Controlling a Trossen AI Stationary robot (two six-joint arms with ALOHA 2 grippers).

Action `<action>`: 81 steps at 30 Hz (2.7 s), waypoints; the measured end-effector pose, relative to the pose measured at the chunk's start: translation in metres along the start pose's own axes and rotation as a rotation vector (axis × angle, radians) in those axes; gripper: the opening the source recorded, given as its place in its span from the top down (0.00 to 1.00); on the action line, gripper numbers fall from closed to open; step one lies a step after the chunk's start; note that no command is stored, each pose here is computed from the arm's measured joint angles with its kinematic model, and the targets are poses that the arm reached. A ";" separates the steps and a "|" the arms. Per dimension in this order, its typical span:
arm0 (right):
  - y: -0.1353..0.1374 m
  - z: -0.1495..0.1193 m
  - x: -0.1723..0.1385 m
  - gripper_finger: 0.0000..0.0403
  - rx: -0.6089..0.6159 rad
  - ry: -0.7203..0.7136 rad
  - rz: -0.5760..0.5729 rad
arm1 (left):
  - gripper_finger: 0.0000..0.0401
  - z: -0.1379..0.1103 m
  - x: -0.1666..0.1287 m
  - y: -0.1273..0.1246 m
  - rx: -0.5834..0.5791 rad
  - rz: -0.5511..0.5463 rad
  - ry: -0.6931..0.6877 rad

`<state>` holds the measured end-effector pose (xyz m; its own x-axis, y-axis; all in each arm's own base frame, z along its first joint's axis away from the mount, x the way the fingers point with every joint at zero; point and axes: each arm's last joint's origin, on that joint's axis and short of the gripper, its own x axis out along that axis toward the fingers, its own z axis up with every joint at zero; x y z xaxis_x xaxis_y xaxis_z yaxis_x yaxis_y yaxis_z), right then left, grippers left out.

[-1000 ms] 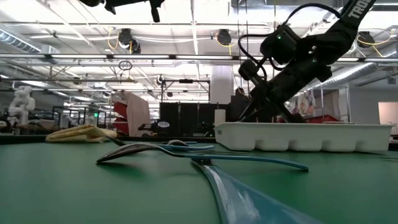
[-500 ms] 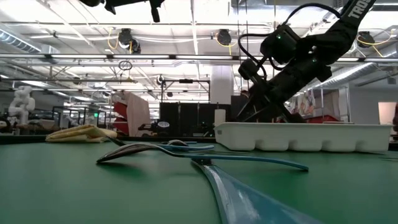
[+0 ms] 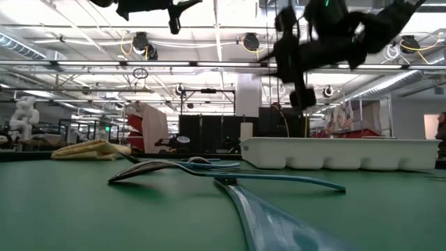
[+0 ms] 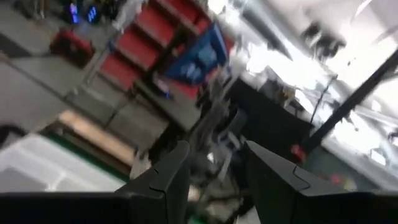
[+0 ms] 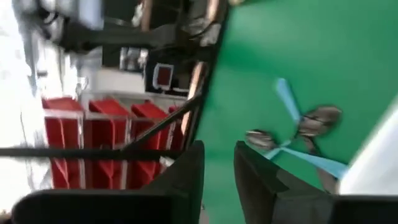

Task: Sort silverware
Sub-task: Put the blue spoon into the silverware organizer

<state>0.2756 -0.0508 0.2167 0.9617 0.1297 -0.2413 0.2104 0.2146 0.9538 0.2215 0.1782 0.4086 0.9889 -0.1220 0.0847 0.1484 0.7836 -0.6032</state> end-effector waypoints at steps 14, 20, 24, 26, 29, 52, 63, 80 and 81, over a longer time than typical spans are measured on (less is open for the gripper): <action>0.041 -0.114 -0.030 0.87 -0.319 0.647 -0.517 | 0.62 -0.077 0.005 -0.048 0.202 0.012 0.478; 0.043 -0.139 -0.034 0.78 -0.335 0.599 -0.570 | 0.62 -0.121 -0.012 -0.059 0.255 0.434 0.817; 0.040 -0.147 -0.039 0.70 -0.385 0.553 -0.638 | 0.62 -0.150 -0.003 -0.056 0.287 0.542 0.913; 0.039 -0.149 -0.041 0.67 -0.397 0.537 -0.665 | 0.62 -0.163 0.005 -0.051 0.282 0.546 0.937; 0.037 -0.152 -0.044 0.63 -0.410 0.526 -0.701 | 0.62 -0.183 0.021 -0.043 0.263 0.538 0.962; 0.036 -0.176 -0.057 0.59 -0.537 0.512 -0.746 | 0.62 -0.317 0.101 0.015 0.205 0.605 1.289; 0.036 -0.177 -0.057 0.59 -0.543 0.510 -0.746 | 0.62 -0.316 0.106 0.017 0.091 0.530 1.278; 0.035 -0.176 -0.057 0.59 -0.554 0.490 -0.751 | 0.40 -0.302 0.116 0.023 0.122 0.515 1.256; 0.035 -0.176 -0.057 0.59 -0.554 0.490 -0.752 | 0.39 -0.303 0.116 0.024 0.120 0.523 1.261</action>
<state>0.1974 0.1196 0.2326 0.4148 0.1305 -0.9005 0.4946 0.7983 0.3436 0.3371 -0.0017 0.1634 0.2615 -0.2145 -0.9411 -0.1735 0.9487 -0.2644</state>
